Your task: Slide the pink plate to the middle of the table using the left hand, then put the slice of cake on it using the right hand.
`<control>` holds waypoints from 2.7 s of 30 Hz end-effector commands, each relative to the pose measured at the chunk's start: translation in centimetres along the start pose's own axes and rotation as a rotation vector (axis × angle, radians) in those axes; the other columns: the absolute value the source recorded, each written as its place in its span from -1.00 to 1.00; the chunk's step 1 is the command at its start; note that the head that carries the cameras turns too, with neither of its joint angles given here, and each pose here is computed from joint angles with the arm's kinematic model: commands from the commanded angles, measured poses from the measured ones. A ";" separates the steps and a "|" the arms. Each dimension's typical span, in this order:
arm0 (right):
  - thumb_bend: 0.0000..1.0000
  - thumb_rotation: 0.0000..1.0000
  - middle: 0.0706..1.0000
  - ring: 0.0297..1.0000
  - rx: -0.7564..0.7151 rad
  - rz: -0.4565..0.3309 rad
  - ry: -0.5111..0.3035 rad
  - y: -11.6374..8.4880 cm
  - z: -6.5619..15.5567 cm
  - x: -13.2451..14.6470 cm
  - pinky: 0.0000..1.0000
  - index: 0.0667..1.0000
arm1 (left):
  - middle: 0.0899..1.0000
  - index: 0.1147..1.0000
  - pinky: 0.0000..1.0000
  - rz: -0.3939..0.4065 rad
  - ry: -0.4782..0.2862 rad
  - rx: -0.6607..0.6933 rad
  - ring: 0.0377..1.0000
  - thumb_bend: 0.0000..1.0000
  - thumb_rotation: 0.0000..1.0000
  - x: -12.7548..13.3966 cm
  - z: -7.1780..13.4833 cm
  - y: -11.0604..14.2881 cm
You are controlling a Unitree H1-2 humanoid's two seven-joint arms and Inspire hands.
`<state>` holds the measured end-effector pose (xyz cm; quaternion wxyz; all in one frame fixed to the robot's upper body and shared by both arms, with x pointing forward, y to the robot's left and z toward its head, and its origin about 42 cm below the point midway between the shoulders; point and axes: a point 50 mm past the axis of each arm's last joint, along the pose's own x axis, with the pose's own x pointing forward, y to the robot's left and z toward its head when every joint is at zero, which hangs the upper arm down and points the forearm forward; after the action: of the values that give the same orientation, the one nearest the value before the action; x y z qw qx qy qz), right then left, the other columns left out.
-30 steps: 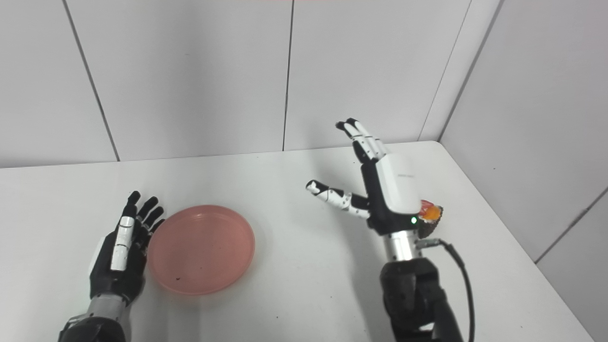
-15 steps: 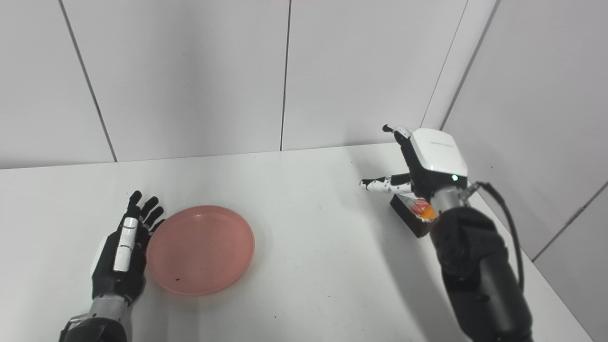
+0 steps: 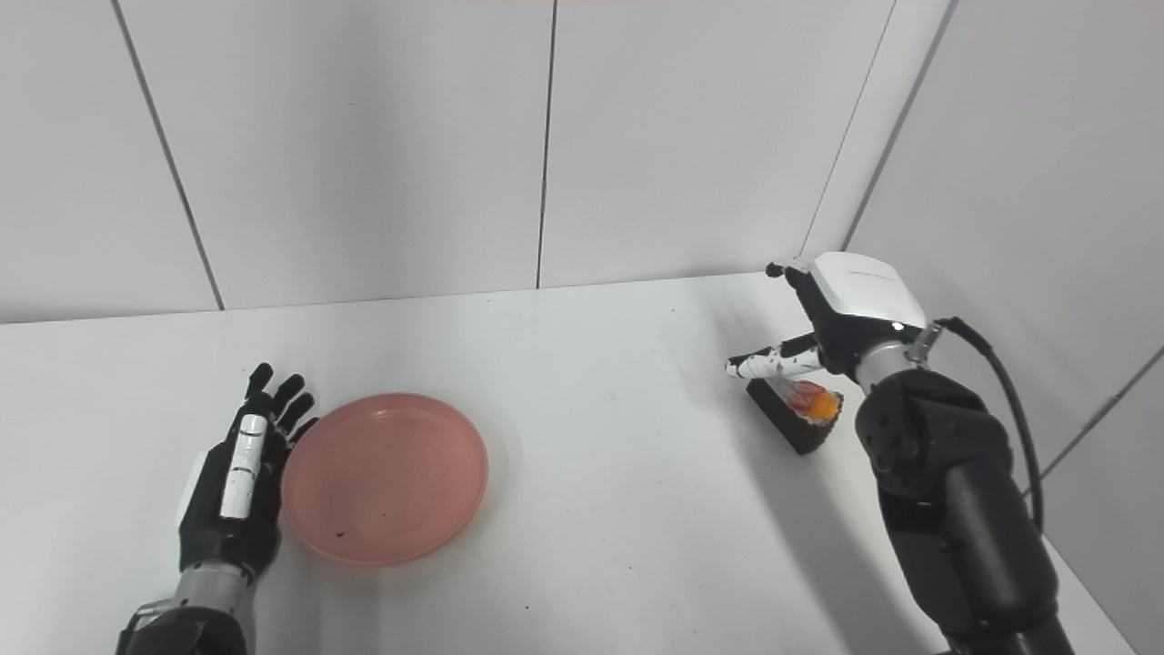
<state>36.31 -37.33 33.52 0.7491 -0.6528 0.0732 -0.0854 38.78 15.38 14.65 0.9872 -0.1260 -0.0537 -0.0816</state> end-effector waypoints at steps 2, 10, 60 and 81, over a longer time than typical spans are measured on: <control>0.78 -0.03 0.72 0.60 -0.016 -0.050 0.041 -1.9 -0.8 0.1 0.12 0.62 | 0.87 1.00 0.77 0.000 0.007 0.013 0.86 0.32 0.58 0.2 0.0 -0.2; 0.78 0.04 0.70 0.59 -0.016 0.013 0.096 -0.4 -3.1 1.7 0.18 0.63 | 0.85 1.00 0.77 -0.003 0.005 0.014 0.85 0.37 0.57 0.2 0.0 -0.2; 1.00 0.03 0.65 0.56 0.036 0.091 0.172 5.6 -6.8 5.3 0.23 0.53 | 0.83 1.00 0.74 -0.016 0.020 0.004 0.84 0.32 0.52 -0.1 0.1 0.0; 0.54 -1.00 0.23 -0.08 0.042 0.017 0.181 6.4 -7.1 4.9 -0.32 0.35 | 0.84 1.00 0.75 -0.020 0.031 0.016 0.83 0.32 0.55 0.0 -0.1 0.0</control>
<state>39.77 -43.55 23.95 0.7636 -0.6132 0.1679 -0.1126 38.75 15.34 14.83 0.9873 -0.1211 -0.0484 -0.0903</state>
